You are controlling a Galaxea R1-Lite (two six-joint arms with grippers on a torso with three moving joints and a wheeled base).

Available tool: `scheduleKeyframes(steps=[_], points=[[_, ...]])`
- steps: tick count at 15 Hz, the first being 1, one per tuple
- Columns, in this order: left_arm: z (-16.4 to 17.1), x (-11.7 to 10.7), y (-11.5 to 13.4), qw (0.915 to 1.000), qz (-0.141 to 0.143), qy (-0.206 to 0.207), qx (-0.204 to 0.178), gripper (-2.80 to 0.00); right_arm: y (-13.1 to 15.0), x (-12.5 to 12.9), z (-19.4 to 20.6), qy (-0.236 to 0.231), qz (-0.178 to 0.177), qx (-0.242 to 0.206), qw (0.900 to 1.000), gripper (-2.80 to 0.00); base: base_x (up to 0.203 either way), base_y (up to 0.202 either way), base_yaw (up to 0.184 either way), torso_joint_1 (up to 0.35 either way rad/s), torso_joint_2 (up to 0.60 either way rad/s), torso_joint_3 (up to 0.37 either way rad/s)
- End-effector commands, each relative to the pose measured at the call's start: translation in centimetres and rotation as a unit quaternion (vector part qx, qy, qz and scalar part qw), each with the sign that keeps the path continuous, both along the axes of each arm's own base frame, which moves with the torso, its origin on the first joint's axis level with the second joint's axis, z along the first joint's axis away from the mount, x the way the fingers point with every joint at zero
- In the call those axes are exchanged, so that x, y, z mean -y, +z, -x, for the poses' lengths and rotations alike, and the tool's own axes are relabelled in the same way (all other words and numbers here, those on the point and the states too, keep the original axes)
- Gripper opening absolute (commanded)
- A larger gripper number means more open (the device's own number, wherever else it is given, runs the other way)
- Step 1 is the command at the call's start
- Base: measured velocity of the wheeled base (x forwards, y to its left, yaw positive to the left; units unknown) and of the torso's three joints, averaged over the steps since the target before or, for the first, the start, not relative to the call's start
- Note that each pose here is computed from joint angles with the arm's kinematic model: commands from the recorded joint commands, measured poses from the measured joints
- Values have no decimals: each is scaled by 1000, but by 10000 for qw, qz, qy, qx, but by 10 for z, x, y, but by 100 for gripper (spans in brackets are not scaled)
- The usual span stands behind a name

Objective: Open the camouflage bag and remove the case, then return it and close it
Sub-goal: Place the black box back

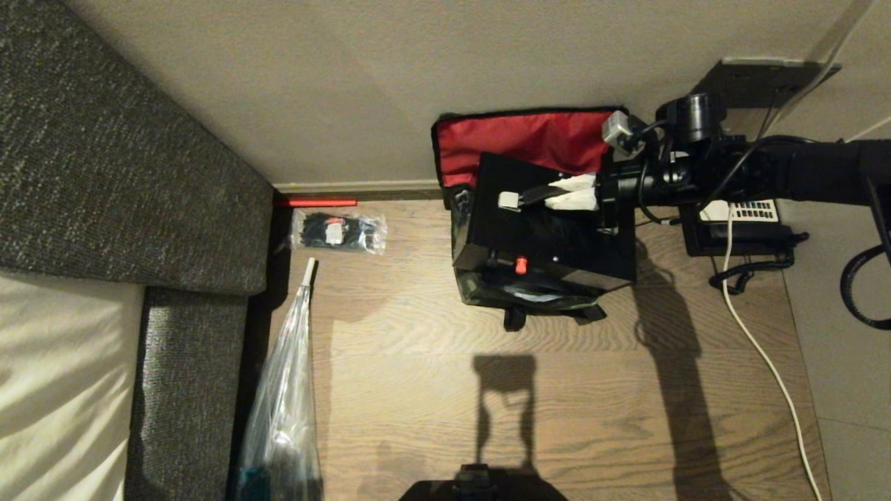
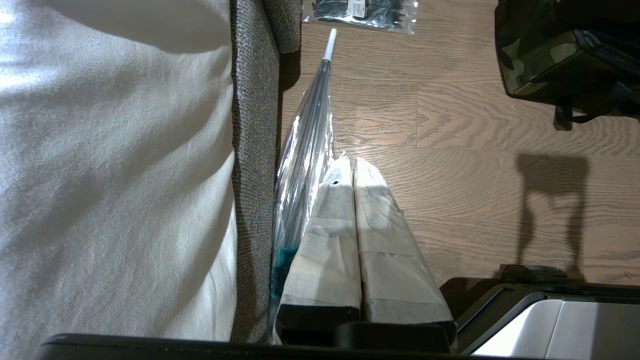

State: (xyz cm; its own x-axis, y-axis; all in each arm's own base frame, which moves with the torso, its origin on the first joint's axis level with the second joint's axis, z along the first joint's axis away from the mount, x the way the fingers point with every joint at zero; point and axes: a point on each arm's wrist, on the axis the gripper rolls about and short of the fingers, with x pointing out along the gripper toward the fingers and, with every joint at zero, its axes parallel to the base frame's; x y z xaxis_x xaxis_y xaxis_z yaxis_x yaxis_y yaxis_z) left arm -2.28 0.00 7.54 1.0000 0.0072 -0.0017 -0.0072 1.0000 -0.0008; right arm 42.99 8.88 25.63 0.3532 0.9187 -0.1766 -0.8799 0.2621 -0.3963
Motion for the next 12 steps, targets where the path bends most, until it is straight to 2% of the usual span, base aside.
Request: scheduleKeyframes(steps=[1, 6, 9, 12], points=[[0, 0, -1, 10000, 3, 9, -3, -280, 3, -1, 4, 42, 12, -12, 10000, -280, 0, 0, 0, 0, 0, 0], [0, 0, 0, 10000, 3, 2, 1, -280, 20, -2, 17, 115, -14, 83, 9999, -280, 0, 0, 0, 0, 0, 0], [0, 0, 0, 10000, 3, 10, 1, -280, 21, -3, 25, 88, 44, -29, 9999, -280, 0, 0, 0, 0, 0, 0], [0, 0, 0, 10000, 3, 6, 1, -280, 24, -2, 31, 43, 310, 340, 9989, -280, 0, 0, 0, 0, 0, 0]])
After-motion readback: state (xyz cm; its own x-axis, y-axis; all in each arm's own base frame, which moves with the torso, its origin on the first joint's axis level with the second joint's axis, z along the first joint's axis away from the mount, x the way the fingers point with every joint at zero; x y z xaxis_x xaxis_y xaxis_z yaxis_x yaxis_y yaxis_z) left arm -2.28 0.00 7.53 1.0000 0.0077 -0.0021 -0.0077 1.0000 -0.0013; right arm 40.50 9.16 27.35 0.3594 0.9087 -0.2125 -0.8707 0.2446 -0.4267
